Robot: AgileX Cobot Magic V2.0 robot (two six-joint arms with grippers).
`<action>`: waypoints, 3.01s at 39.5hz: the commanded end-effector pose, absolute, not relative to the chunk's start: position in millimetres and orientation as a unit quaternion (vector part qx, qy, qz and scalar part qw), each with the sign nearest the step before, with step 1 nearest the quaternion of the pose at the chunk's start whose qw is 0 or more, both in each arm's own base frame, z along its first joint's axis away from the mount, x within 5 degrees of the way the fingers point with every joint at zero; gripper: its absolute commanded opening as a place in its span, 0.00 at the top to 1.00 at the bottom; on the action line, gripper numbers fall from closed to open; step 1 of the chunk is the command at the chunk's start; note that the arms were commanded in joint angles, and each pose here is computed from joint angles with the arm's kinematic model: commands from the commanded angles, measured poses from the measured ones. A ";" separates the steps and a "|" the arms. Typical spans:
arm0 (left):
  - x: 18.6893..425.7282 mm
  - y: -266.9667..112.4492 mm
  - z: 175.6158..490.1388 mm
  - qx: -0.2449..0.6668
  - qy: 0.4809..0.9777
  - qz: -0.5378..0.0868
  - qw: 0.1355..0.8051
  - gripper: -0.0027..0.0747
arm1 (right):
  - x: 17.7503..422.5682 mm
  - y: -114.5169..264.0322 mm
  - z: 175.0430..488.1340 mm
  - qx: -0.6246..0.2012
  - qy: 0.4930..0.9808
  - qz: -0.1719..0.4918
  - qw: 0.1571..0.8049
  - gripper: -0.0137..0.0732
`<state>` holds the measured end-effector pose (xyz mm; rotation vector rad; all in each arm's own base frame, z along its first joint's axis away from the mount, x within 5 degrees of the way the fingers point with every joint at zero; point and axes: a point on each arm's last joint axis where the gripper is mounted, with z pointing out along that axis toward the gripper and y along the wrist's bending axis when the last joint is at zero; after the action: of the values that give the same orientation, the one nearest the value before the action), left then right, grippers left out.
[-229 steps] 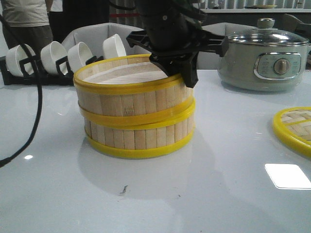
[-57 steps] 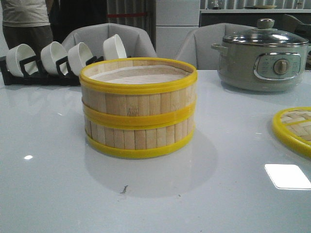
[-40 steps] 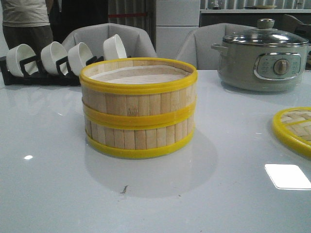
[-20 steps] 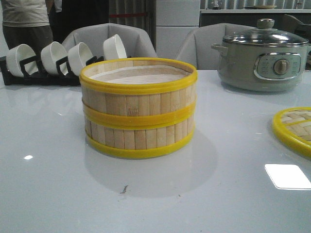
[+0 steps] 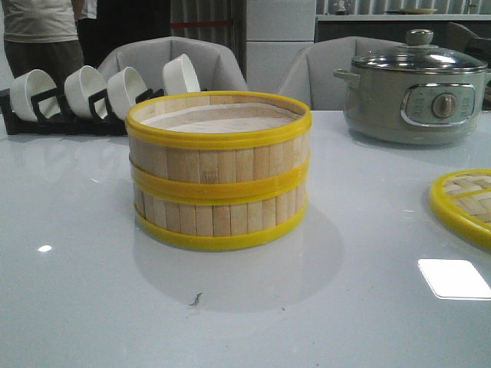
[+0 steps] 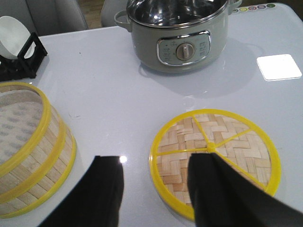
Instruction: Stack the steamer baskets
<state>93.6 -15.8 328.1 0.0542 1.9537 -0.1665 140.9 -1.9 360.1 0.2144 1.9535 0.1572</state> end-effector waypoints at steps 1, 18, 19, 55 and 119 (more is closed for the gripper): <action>94.9 -16.9 343.2 0.021 0.798 -0.084 0.596 0.84 | 142.2 -1.6 379.1 0.090 0.794 0.075 0.597 0.34; 94.9 -16.9 343.2 0.021 0.798 -0.084 0.596 0.84 | 144.3 -1.0 373.6 0.092 0.809 0.077 0.576 0.34; 94.9 -16.9 343.2 0.021 0.798 -0.084 0.596 0.84 | 144.6 -0.9 372.1 0.092 0.813 0.077 0.570 0.34; 95.3 -17.0 343.0 0.021 0.799 -0.084 0.595 0.84 | 259.0 -16.6 297.7 0.103 0.929 0.029 0.354 0.51; 95.3 -17.0 343.0 0.021 0.799 -0.084 0.595 0.84 | 359.0 -63.8 247.1 0.122 0.941 -0.021 0.314 0.39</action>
<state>93.6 -15.8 328.2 0.0541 1.9526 -0.1676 351.9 -60.7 219.2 0.3368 2.5950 -0.0478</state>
